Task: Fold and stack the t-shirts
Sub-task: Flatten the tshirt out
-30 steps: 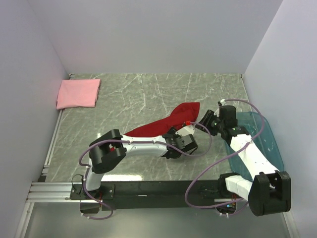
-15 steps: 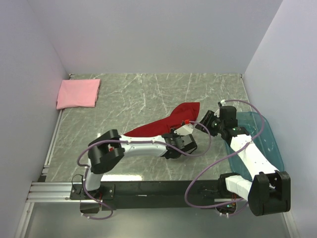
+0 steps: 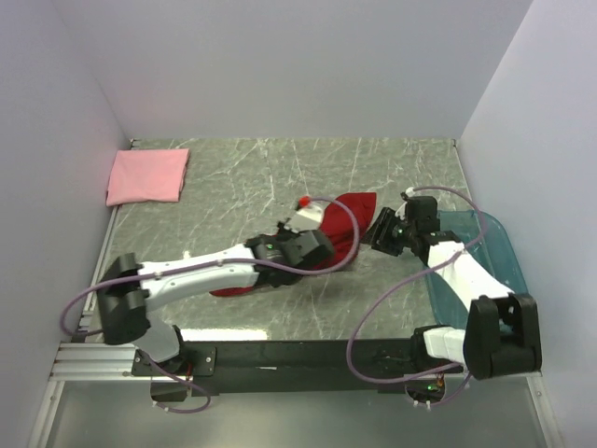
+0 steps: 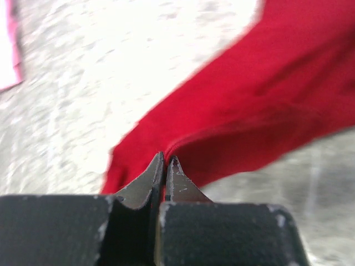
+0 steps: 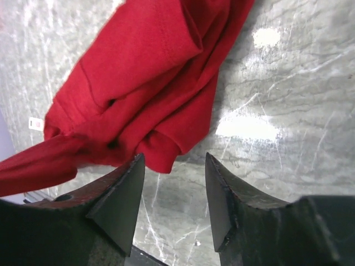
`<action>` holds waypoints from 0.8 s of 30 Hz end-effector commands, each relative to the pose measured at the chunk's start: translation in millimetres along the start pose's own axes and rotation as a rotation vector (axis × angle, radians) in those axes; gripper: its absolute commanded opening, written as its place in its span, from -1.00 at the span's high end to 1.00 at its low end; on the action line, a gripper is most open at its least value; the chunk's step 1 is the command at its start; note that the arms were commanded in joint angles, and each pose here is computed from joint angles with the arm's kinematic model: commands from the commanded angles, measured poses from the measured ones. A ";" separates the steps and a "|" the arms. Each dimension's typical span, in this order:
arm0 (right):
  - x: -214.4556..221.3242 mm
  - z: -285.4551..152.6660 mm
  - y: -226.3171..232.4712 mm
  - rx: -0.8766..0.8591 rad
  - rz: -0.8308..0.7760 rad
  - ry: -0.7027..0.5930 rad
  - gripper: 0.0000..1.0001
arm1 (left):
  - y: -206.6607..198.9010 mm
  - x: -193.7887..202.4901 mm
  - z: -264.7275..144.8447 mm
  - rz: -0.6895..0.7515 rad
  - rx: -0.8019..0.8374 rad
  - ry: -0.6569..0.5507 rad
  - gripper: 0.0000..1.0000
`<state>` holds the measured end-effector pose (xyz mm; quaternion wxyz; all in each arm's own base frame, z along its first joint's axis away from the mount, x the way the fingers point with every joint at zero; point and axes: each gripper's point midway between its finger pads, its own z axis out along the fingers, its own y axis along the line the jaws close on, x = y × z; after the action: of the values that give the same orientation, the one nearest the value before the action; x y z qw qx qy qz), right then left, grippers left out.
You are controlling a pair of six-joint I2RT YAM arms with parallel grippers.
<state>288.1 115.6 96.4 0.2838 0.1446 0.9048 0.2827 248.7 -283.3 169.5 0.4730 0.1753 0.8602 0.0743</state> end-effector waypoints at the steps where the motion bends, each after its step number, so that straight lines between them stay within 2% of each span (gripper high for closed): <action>1: -20.1 9.1 18.6 -0.055 -0.025 -0.022 -0.11 | 61.0 -10.0 -19.7 -0.106 -0.104 -0.043 0.99; 7: -38.8 30.6 27.1 -0.072 0.038 -0.027 -0.25 | 122.8 -2.8 -52.8 -0.274 -0.123 -0.085 0.99; 11: -58.5 45.0 36.5 -0.100 0.100 -0.070 -0.31 | 140.6 8.9 -65.3 -0.368 -0.087 -0.105 0.99; 17: -67.6 74.8 34.4 -0.077 0.170 -0.069 -0.31 | 162.4 5.8 -86.1 -0.497 -0.046 -0.164 0.99; 22: -69.6 91.7 27.0 -0.030 0.171 -0.065 -0.18 | 182.8 8.2 -98.0 -0.513 -0.079 -0.176 0.99; 24: -72.2 93.5 28.5 -0.019 0.156 -0.065 -0.06 | 189.5 6.4 -102.2 -0.519 -0.092 -0.185 0.99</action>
<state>380.7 145.6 60.3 0.2509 0.2265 0.8891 0.3086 204.1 -116.4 260.0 0.5462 -0.0404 0.8360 -0.0348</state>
